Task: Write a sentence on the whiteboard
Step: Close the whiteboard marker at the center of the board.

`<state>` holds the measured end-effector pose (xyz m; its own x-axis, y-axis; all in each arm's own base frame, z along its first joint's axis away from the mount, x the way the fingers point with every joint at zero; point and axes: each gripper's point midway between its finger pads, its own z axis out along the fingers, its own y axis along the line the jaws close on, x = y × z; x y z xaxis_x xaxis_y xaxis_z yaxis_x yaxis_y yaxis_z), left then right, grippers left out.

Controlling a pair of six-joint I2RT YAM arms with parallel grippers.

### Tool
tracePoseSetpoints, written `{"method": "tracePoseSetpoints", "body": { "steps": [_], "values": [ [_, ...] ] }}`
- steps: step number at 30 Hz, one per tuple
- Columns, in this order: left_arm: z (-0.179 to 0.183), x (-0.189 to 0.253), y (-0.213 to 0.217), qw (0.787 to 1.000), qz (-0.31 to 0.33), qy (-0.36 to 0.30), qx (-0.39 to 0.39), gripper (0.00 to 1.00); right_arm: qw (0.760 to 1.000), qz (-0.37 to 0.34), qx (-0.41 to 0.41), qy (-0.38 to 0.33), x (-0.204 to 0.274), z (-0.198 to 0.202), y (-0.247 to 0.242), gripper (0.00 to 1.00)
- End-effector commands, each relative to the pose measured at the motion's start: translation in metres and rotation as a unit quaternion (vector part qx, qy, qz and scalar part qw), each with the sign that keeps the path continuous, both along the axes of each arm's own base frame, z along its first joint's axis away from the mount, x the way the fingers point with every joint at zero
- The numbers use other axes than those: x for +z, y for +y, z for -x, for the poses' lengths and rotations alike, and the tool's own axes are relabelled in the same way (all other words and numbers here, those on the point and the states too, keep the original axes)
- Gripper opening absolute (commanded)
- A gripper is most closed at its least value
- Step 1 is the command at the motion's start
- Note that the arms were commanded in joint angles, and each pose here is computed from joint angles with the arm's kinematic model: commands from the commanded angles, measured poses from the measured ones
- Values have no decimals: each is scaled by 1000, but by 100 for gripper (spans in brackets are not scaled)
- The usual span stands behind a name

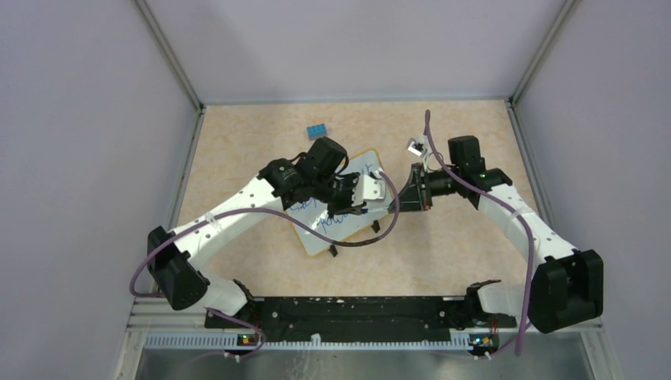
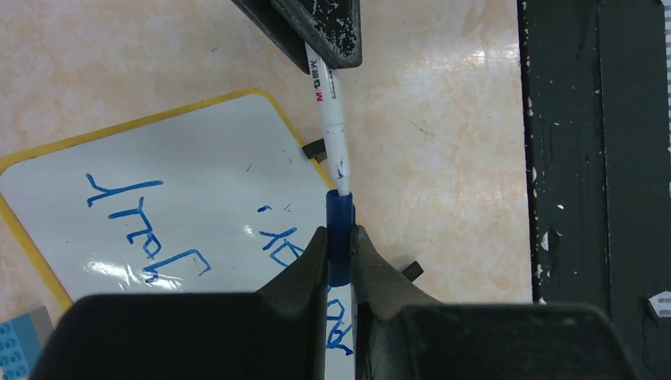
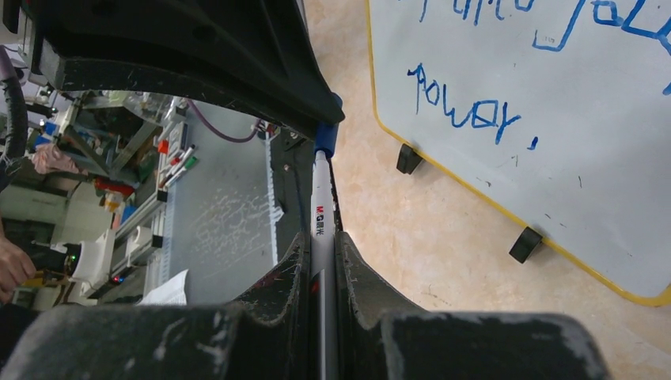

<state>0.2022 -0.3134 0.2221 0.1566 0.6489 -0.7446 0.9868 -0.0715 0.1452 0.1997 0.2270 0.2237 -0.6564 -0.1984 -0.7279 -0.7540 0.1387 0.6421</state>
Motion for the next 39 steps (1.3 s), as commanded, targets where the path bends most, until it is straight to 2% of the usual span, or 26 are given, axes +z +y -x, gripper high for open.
{"method": "tracePoseSetpoints", "body": {
  "steps": [1, 8, 18, 24, 31, 34, 37, 39],
  "values": [
    [-5, 13, -12, 1000, 22, 1, 6, 0, 999, -5, 9, -38, 11, -6, 8, 0],
    [1, 14, -17, 999, 29, 16, -6, 0, 998, -4, -6, -55, 13, -16, 11, 0],
    [-6, 28, -26, 998, 47, 25, 18, 0, 999, -5, -11, -40, 4, -17, 18, 0],
    [-17, 27, -34, 999, 27, -13, 26, 0, 999, -7, -24, -48, -4, -25, 29, 0],
    [-19, 32, -43, 998, 14, -56, 16, 0, 997, -47, -36, -52, -4, -30, 36, 0],
    [-22, 33, -41, 998, 9, -63, 23, 8, 996, -46, -44, -56, -5, -33, 36, 0],
    [-25, 38, -38, 997, 3, -69, 30, 20, 997, -42, -46, -54, -7, -33, 35, 0],
    [-25, 44, -36, 997, 8, -69, 40, 26, 997, -40, -48, -54, -7, -34, 35, 0]
  ]
}}
